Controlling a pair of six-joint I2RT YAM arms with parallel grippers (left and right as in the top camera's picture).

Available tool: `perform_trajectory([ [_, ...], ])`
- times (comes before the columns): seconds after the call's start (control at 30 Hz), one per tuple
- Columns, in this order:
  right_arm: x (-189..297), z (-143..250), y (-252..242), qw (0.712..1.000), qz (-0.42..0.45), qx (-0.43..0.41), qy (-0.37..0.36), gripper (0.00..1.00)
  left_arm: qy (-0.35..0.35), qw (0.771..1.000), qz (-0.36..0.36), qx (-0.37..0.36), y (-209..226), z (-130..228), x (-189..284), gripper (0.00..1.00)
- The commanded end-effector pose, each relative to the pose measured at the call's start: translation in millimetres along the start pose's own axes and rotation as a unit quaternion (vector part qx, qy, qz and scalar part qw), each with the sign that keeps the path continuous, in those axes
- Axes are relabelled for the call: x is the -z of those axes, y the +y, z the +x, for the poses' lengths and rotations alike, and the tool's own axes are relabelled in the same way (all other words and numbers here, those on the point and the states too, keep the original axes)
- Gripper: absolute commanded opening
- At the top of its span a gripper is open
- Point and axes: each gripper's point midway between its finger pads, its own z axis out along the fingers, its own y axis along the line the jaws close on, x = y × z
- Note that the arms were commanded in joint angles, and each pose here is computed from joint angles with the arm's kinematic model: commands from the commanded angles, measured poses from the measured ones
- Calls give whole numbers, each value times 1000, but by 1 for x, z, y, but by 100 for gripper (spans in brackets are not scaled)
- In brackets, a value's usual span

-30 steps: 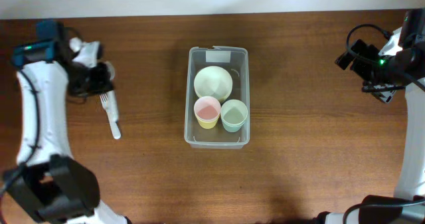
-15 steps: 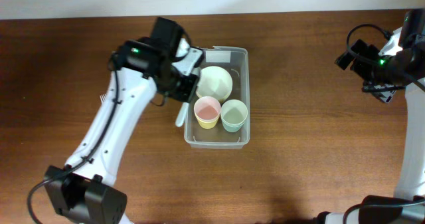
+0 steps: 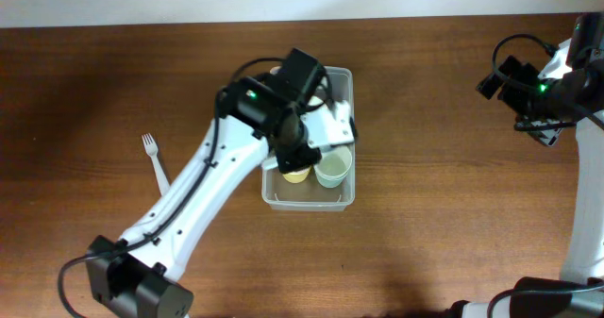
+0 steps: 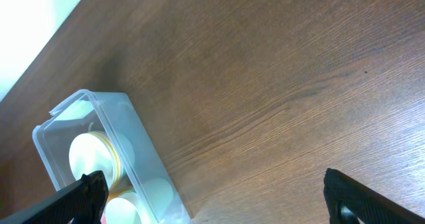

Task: Pack container
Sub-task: 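Lay the white spoon in the container's front edge and release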

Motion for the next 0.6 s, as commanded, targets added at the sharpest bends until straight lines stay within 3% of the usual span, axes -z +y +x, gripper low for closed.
perform_trajectory([
  [0.0, 5, -4, 0, 1000, 0, -1, -11, 99, 9, 985, 17, -174, -10, 1, -13, 1],
  [0.3, 5, -3, 0, 1000, 1, -1, -10, 99, 39, 978, 81, -191, -21, 13, -60, 1],
  [0.57, 5, -3, 1, 1000, 0, 0, -11, 99, 33, 973, 116, -195, -44, 6, -66, 1],
])
